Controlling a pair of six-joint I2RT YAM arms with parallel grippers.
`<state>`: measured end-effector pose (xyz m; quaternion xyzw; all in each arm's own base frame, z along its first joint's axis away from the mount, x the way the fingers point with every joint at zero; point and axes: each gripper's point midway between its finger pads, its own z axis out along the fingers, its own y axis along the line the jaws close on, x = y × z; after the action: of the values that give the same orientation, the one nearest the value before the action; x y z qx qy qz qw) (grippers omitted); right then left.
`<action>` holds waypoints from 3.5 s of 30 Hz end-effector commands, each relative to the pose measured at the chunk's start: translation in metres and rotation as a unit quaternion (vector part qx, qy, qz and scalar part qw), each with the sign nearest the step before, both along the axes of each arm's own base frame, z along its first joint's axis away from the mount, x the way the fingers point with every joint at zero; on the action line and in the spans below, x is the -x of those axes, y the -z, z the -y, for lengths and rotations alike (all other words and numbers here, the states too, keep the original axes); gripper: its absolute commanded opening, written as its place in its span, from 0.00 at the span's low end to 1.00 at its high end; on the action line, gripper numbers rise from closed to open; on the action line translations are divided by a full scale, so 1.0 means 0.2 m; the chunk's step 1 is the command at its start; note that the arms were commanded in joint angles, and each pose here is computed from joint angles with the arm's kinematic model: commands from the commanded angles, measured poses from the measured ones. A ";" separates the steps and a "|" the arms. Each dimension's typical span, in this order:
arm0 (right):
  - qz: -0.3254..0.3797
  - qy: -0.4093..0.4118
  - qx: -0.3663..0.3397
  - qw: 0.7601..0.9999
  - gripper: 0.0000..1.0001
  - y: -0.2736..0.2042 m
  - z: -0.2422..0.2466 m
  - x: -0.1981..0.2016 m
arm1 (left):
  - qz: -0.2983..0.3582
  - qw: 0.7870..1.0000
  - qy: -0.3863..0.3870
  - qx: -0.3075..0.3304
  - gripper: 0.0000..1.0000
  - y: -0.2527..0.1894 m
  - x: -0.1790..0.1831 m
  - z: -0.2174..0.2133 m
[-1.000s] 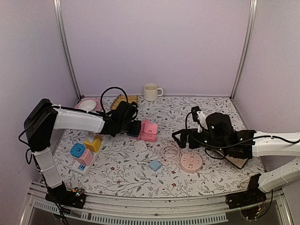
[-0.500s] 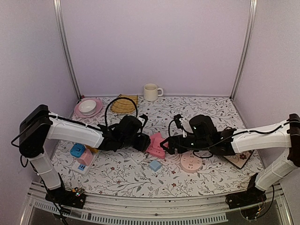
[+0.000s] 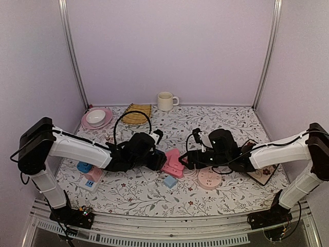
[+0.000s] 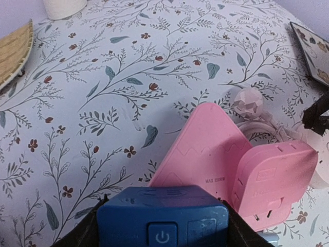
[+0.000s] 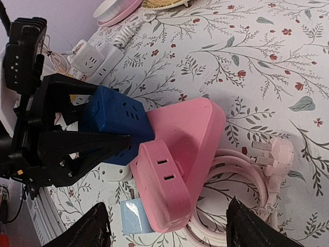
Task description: Pull the plug off the socket
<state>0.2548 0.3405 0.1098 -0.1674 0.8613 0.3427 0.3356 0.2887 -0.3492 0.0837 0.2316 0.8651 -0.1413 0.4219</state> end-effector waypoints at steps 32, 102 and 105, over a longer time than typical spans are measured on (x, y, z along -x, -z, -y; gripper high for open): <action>0.013 -0.056 -0.002 0.998 0.29 0.04 -0.22 -0.01 | -0.002 1.000 0.004 0.002 0.39 0.01 0.01 0.09; -0.034 0.154 -0.038 0.987 0.04 0.07 0.67 -0.70 | -0.008 0.998 -0.066 0.000 0.39 -0.01 0.01 -0.08; -0.054 0.158 -0.036 0.985 0.05 0.15 0.70 -0.73 | -0.007 0.997 -0.071 0.001 0.39 -0.02 -0.01 -0.10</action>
<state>0.3886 0.2002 0.0815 0.0076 0.8832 0.3125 0.3496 0.2871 -0.3376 0.0774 0.1843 0.8833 -0.1160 0.4151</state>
